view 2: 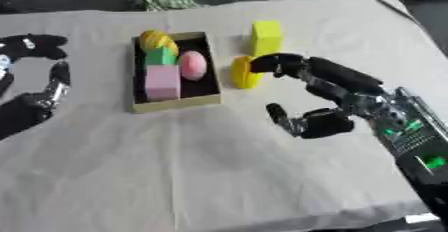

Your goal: Pick up objects on the table and place them in the box.

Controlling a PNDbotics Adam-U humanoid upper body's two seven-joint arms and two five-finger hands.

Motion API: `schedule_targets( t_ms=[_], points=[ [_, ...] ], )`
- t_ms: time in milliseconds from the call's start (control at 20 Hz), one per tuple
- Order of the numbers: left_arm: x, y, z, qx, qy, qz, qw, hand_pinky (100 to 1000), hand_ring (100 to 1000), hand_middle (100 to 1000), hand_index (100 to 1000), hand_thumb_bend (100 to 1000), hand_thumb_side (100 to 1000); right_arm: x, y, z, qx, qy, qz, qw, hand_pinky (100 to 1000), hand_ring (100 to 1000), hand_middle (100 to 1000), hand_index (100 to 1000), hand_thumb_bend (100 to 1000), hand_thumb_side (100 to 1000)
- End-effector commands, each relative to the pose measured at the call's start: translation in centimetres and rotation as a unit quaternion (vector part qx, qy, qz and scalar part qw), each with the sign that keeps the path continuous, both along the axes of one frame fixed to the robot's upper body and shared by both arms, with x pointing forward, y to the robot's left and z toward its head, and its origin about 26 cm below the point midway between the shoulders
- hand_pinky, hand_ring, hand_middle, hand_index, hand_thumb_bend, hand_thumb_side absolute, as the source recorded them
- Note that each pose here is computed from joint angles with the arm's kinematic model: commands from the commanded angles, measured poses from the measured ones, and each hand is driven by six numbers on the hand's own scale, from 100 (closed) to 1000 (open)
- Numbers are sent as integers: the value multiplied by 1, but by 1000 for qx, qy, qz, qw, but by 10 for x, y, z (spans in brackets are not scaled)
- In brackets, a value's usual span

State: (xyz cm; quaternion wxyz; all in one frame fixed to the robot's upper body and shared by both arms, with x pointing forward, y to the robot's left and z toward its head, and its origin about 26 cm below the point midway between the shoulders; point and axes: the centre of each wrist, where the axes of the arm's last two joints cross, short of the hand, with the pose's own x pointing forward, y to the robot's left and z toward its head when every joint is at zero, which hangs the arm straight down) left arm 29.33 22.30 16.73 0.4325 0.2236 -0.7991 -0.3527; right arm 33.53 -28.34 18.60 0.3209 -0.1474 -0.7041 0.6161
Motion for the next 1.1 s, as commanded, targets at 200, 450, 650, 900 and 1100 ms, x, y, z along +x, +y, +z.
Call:
schedule_targets(
  t_ms=[200,450,650,900,1100],
  points=[
    [-11,4,-15,-78,14,-8,997,810,712,625,839,100,722,23,-10,2,-51,-12,-21,998,840,922,963,955,100,198],
    [-11,9,-14,-107,27,-21,994,810,712,625,839,100,722,28,-12,-3,-55,-15,-22,998,840,922,963,955,100,198],
    [-11,5,-17,-153,45,-36,987,808,707,618,840,100,742,44,-10,-4,-75,0,-52,996,838,918,959,957,100,200],
    [-11,6,-17,-181,68,-57,980,810,709,619,843,100,760,63,-19,-9,-66,-5,-107,992,837,918,958,958,100,198],
    [-11,8,-16,-200,84,-72,974,811,709,620,844,100,767,71,-29,-5,-49,-28,-140,989,839,921,964,967,100,198]
  ],
)
